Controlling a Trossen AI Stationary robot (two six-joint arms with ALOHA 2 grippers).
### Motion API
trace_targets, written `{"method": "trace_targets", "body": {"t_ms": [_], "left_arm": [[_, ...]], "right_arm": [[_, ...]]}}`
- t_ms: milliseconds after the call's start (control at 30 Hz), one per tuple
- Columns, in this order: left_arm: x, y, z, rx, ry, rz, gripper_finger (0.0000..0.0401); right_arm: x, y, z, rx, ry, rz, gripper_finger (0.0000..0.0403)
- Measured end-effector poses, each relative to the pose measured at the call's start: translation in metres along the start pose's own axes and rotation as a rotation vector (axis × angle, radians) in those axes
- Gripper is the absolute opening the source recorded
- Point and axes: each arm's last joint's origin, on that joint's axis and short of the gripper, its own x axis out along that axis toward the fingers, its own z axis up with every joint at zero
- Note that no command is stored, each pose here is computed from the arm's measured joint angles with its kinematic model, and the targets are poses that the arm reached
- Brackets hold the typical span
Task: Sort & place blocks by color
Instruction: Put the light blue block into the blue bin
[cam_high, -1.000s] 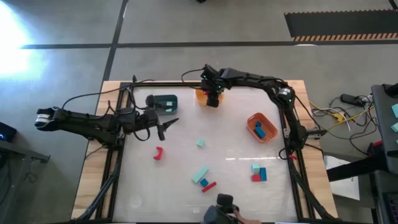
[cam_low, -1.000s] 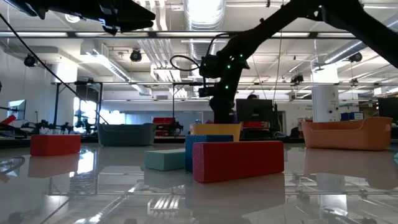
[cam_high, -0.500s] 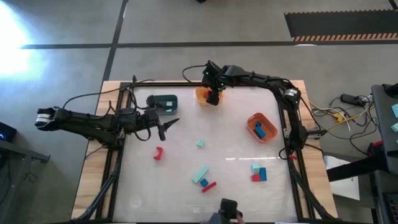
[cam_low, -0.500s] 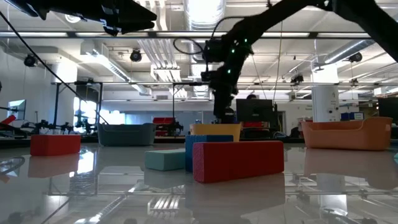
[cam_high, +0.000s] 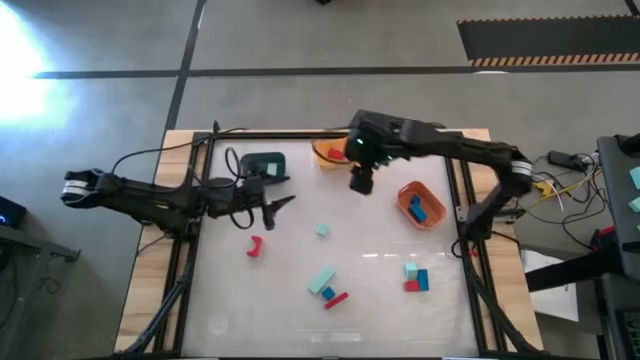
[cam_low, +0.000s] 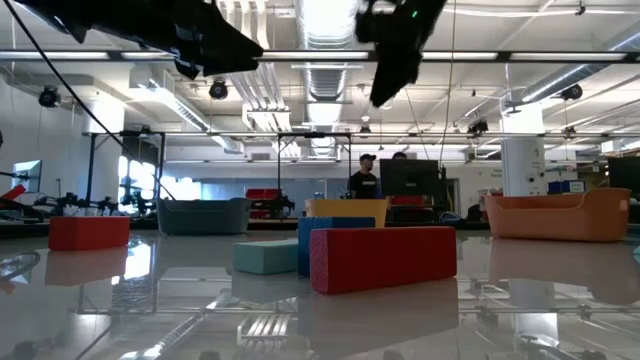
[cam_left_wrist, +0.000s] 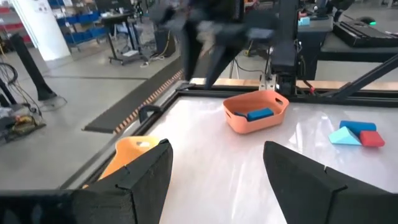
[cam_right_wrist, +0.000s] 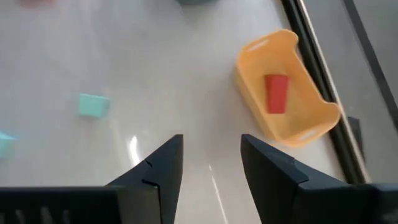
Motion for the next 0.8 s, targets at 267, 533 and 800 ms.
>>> {"method": "trace_targets", "body": {"t_ms": [267,533,800], "left_arm": [[0.010,-0.005,-0.009,-0.057,0.049,-0.001,0.0235],[0.025,-0.015,-0.028,-0.136,0.144,-0.017,0.0235],[0.039,-0.035,-0.045,-0.113,0.220,-0.056,0.0235]], "right_arm": [[-0.038,0.065,-0.047,-0.048,-0.255,0.082,0.0127],[-0.040,0.088,-0.104,-0.066,-0.472,0.045,0.0105],[-0.021,0.084,-0.144,-0.046,-0.648,0.069,0.0083]]}}
